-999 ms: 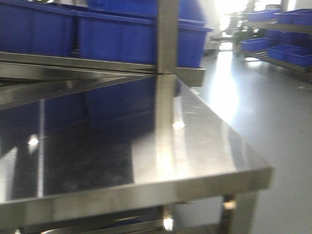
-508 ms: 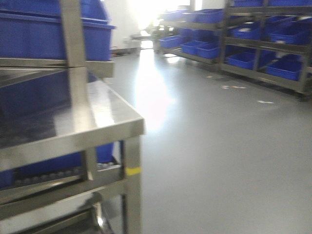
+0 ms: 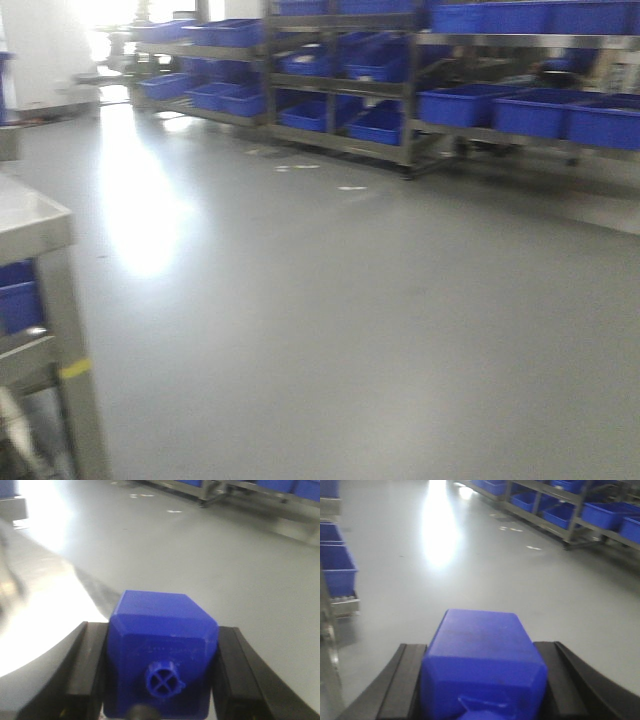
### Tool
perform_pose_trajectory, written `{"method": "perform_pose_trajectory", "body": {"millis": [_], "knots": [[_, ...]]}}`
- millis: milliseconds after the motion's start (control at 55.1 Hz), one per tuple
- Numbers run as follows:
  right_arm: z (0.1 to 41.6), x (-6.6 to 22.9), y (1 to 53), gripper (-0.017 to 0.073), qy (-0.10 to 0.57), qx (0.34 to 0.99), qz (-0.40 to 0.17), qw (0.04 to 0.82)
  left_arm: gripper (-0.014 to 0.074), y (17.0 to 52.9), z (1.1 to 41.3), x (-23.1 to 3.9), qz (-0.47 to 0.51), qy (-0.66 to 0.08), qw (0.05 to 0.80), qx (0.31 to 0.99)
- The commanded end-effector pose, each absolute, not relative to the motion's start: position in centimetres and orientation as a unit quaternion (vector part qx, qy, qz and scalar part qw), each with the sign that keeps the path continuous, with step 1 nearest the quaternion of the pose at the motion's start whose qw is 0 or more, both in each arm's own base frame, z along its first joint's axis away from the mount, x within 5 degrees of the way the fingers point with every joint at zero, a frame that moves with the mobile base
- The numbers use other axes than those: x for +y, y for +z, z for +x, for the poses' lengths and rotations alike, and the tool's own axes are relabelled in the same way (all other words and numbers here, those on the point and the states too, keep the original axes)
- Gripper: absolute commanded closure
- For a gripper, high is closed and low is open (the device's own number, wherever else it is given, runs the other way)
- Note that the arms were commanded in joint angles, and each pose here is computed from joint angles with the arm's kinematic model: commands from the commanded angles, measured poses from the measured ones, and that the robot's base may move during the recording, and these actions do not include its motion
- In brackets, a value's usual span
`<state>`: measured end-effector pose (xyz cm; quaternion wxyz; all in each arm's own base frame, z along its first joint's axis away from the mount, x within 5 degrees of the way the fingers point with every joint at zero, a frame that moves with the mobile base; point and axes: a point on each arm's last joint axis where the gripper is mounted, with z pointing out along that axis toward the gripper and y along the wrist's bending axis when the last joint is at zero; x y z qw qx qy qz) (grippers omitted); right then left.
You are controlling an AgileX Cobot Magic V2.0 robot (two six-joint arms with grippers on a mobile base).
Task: Pick and sort blue part to right shelf
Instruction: 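Drive the base away from the table holding both parts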
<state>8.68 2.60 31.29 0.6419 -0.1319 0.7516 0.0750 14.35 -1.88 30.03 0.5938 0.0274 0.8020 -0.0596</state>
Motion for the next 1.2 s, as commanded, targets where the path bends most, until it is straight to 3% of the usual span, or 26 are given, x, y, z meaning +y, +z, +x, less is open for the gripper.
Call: {"method": "perform_pose_trajectory", "body": {"millis": [0,1180], "knots": [[8.62,2.78,33.12,0.0437,0.079,0.710,-0.142,0.685,0.0260,31.92,14.56,-1.97,0.026,-0.066,0.642,0.764],[8.62,2.78,33.12,0.0437,0.079,0.710,-0.142,0.685,0.0260,31.90,14.60,-1.98,0.026,-0.066,0.641,0.764]]}}
